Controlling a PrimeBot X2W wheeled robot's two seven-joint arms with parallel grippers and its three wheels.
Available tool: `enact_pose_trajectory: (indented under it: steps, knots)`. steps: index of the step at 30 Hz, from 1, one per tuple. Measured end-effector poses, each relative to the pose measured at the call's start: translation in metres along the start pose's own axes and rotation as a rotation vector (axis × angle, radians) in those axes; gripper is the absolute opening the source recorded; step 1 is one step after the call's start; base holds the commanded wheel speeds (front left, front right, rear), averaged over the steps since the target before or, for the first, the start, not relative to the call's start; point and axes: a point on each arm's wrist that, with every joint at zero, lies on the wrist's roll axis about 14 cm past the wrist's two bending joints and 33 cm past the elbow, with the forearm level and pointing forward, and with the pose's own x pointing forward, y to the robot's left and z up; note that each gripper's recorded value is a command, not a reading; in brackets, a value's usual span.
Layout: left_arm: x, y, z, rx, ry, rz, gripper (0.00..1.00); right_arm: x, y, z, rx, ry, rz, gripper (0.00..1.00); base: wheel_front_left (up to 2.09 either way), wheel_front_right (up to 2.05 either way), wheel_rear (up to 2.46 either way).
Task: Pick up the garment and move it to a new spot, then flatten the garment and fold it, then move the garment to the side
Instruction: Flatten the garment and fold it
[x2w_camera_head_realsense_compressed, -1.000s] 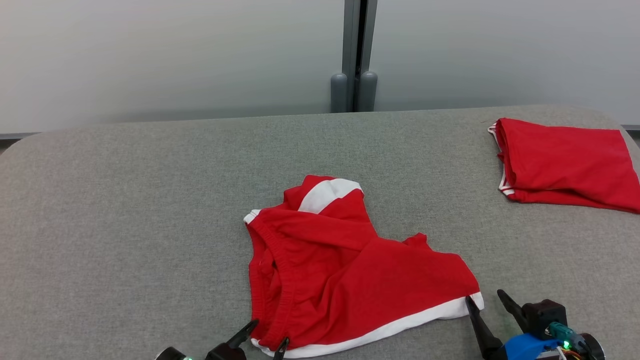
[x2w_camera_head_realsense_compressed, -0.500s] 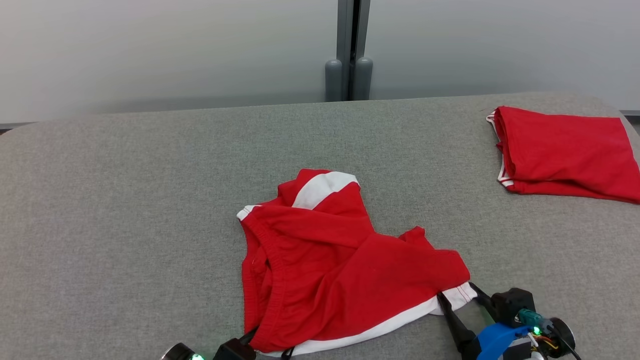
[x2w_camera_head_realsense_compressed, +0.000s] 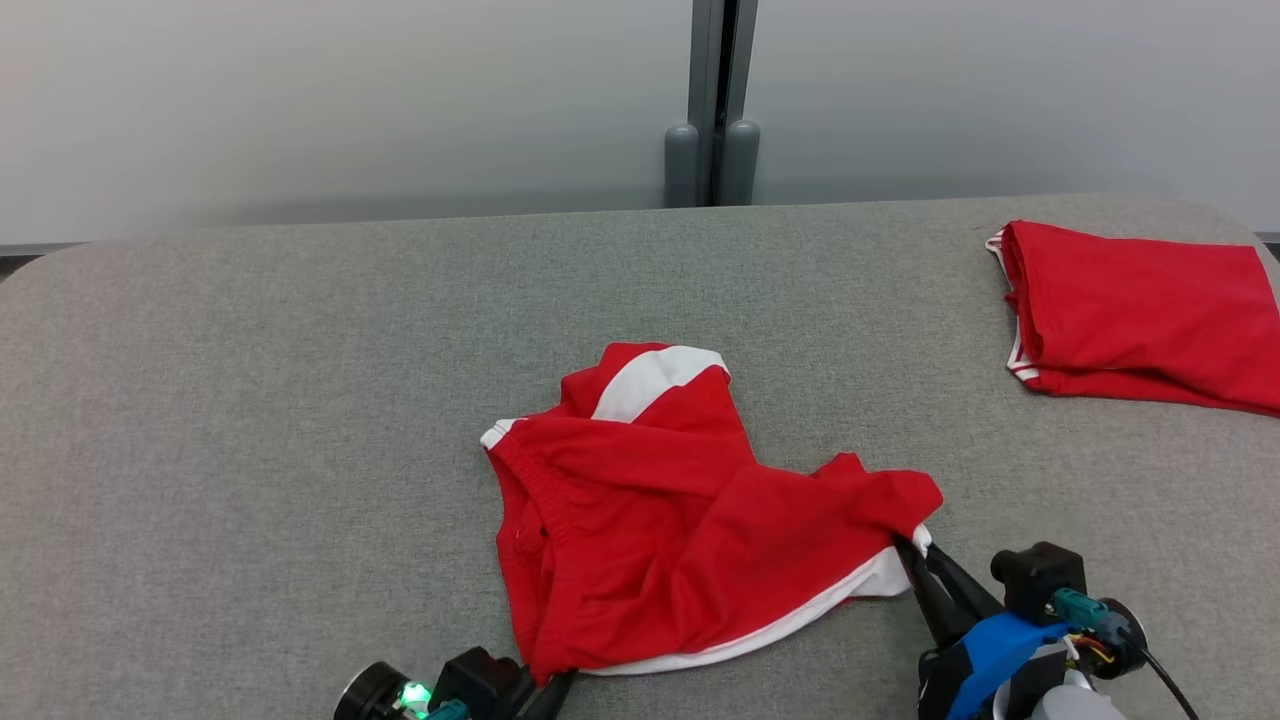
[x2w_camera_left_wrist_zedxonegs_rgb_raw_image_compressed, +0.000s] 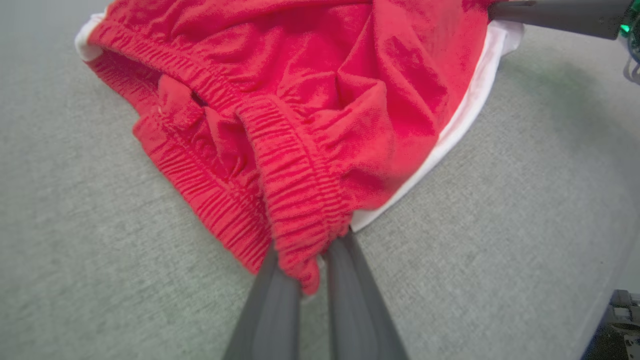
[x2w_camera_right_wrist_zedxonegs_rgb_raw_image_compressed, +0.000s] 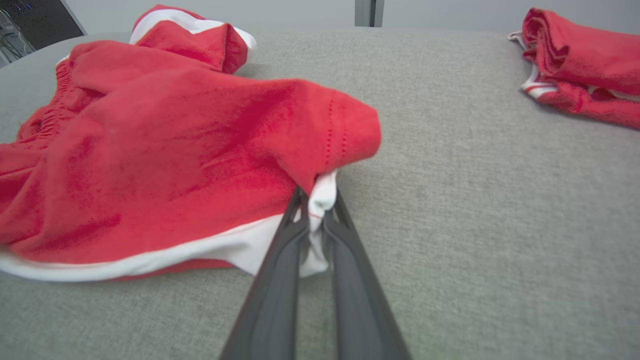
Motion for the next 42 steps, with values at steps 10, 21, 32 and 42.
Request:
enact_pose_trajectory:
  steps: [10,21,32,42]
  knots:
    - [0.007,-0.004,0.090,-0.083,-0.281,-0.022,0.00,0.006,0.001,0.070,-0.005,-0.218,0.015,0.00,0.00,0.00,0.00]
    - [0.017,0.040,0.203,-0.021,-0.515,-0.028,0.00,0.055,-0.009,0.174,-0.043,-0.413,0.028,0.00,0.00,0.00,0.00]
    - [0.066,0.119,0.344,0.061,-0.675,-0.002,0.00,0.142,-0.024,0.304,-0.087,-0.549,0.011,0.00,0.00,0.00,0.00]
    - [0.093,0.144,0.431,0.143,-0.801,-0.008,0.00,0.184,-0.034,0.379,-0.073,-0.658,-0.017,0.00,0.00,0.00,0.00]
